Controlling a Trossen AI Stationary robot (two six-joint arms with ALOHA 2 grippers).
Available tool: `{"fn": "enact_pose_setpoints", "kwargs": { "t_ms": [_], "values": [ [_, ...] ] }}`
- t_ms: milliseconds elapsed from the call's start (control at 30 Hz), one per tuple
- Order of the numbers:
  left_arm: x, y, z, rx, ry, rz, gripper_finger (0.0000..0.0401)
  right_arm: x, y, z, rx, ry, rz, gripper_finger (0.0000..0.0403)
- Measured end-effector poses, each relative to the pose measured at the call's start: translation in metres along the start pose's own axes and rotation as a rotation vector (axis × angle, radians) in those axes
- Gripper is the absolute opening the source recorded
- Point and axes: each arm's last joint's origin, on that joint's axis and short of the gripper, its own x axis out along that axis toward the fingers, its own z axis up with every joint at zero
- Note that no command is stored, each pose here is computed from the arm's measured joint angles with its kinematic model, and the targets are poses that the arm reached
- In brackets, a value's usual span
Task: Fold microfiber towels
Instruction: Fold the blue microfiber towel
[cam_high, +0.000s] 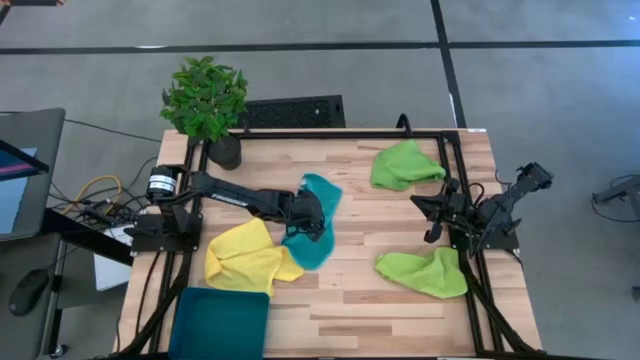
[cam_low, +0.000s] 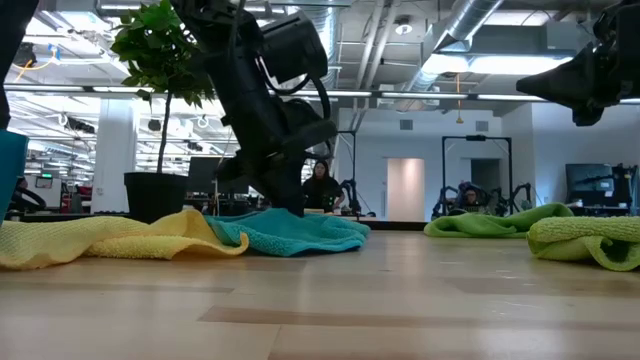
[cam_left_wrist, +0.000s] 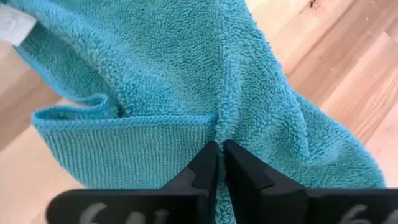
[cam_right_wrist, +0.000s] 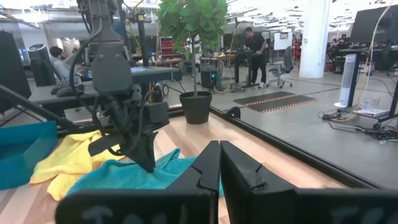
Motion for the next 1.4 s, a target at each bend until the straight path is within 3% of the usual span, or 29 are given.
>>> {"fn": "enact_pose_setpoints", "kwargs": {
  "t_ms": [300,400,533,833,1033,1167,1400],
  "values": [
    [0.002,0.005,0.004,0.1,-0.002,0.012,0.0095,0.0,0.0,0.0,0.004,0.001,0.002,0.0036],
    [0.003,0.009,0.007,0.086,-0.003,0.018,0.012,0.0,0.001,0.0,0.072,0.001,0.038,0.0036],
    [0.005,0.016,0.012,0.027,0.018,-0.002,0.0141,0.0,0.004,0.0,0.043,0.0,0.126,0.0036],
    [-0.007,0.008,0.03,0.096,0.017,-0.02,0.0148,-0.002,0.003,0.012,0.072,-0.026,0.185,0.0036],
    [-0.024,0.001,0.036,0.154,0.061,0.078,0.0148,-0.004,-0.003,0.036,0.057,-0.038,0.183,0.0036],
    [-0.028,0.002,0.035,0.131,0.073,0.144,0.0148,-0.003,-0.001,0.041,0.024,-0.007,0.185,0.0036],
    [-0.026,0.006,0.037,0.098,0.073,0.154,0.0148,0.001,0.006,0.038,-0.029,0.038,0.186,0.0036]
  ]
}}
